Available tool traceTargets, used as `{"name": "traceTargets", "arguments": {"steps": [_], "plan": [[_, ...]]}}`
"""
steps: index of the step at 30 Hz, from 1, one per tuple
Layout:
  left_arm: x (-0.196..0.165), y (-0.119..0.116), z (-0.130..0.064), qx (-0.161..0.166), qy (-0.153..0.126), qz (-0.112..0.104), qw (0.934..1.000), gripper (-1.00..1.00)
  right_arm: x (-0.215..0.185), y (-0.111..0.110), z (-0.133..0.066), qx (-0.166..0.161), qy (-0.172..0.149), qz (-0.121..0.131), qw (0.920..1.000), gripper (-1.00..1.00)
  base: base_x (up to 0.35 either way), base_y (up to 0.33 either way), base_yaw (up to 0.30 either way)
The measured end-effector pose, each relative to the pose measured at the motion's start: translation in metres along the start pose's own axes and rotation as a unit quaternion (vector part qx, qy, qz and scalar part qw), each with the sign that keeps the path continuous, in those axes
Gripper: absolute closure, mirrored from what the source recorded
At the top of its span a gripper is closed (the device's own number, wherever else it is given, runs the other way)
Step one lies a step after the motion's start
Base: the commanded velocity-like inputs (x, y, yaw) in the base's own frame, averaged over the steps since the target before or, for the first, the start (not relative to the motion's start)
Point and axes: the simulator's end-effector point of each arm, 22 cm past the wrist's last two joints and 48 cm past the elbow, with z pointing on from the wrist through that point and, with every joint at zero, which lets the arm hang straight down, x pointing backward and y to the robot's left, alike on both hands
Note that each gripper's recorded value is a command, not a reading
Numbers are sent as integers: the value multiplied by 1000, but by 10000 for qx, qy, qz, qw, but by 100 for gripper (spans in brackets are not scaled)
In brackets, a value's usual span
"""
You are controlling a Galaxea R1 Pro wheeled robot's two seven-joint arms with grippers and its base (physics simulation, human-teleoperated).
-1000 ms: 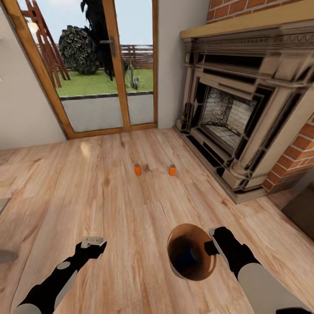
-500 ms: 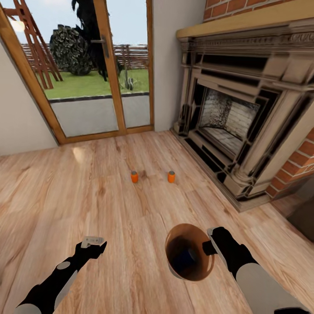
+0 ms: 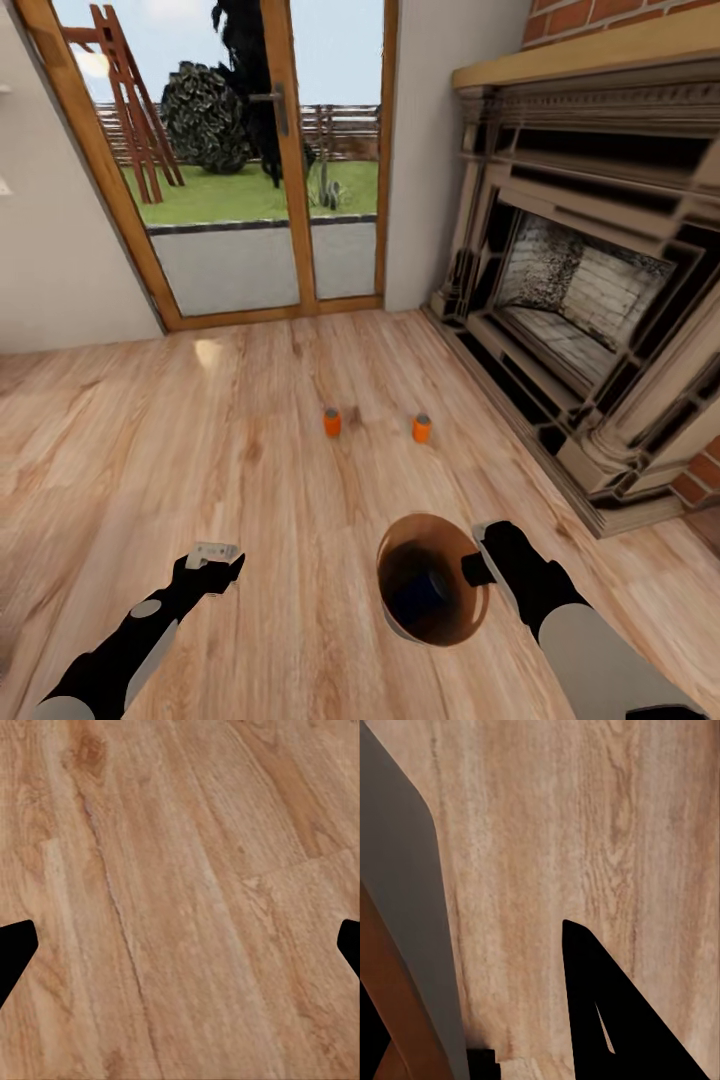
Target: Put the three can of soda from the living room inside the tash can in the kitchen.
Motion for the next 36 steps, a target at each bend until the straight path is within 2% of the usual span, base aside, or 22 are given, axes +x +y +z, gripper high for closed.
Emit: {"name": "traceTargets", "arguments": {"steps": [7,28,36], "plan": [[-1,0,0,-1,-8,0,10000,-100,0,0,-1,0,-7,0,10000,100,322,0,11],[-16,1,-5,-8,-145,9,9999,-100,-10,-4,-13,30,-151,24,9999,100,321,24,-145],[-20,1,-7,-10,-185,7,9998,-100,-12,1,-16,-9,-175,25,9998,100,98,27,-76]]}}
